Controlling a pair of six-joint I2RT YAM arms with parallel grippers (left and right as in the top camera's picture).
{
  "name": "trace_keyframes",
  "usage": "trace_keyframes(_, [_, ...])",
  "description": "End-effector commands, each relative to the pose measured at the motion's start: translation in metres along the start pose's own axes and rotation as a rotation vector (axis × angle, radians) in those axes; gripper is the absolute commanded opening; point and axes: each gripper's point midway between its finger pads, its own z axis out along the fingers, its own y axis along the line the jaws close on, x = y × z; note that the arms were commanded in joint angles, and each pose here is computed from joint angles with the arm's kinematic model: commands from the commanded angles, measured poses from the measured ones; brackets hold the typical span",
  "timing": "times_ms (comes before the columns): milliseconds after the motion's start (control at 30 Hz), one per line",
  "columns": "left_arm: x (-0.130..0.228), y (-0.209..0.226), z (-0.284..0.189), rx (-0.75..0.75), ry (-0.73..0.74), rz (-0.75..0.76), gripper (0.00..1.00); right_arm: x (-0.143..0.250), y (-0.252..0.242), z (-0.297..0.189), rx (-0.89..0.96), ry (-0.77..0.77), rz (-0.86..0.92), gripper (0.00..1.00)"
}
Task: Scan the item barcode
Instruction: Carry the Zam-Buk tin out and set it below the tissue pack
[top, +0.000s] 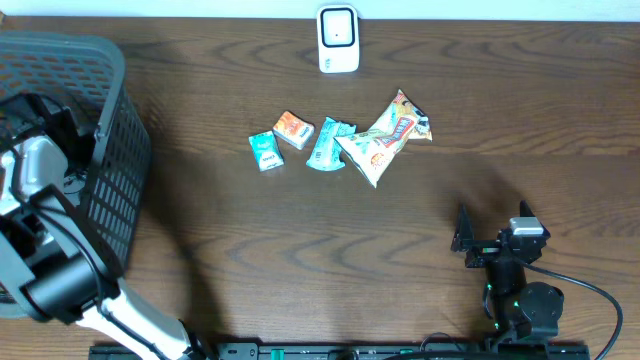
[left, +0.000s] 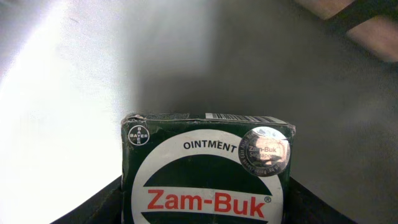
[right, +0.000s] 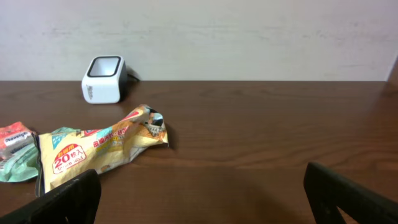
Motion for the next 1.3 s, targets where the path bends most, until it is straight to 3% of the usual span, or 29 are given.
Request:
trace_keyframes(0, [-0.028,0.004,-0.053,-0.020,-0.134,-0.056,0.62,0.000,0.000,0.000,-0.002,-0.001,-0.012,0.99])
trace_keyframes(200, [-0.044,0.002,-0.117,-0.027,-0.265,-0.051,0.61,0.000,0.000,0.000,-0.002,-0.001,-0.012,0.99])
trace_keyframes(367, [-0.062,-0.002,-0.194,-0.002,-0.461,-0.127,0.61,0.000,0.000,0.000,-0.002,-0.001,-0.012,0.99])
trace_keyframes(600, [-0.077,-0.061,-0.332,0.336,-0.811,-0.147,0.61,0.000,0.000,0.000,-0.002,-0.001,-0.012,0.99])
trace_keyframes(767, [-0.061,-0.123,-0.395,0.557,-0.909,-0.069,0.62,0.000,0.000,0.000,-0.002,-0.001,-0.012,0.99])
trace_keyframes(1000, [-0.023,-0.215,-0.399,0.735,-0.798,0.099,0.62,0.000,0.000,0.000,-0.002,-0.001,-0.012,0.99])
trace_keyframes(1267, [0.004,-0.271,-0.299,0.563,-0.517,0.166,0.62,0.000,0.000,0.000,-0.002,-0.001,-0.012,0.99])
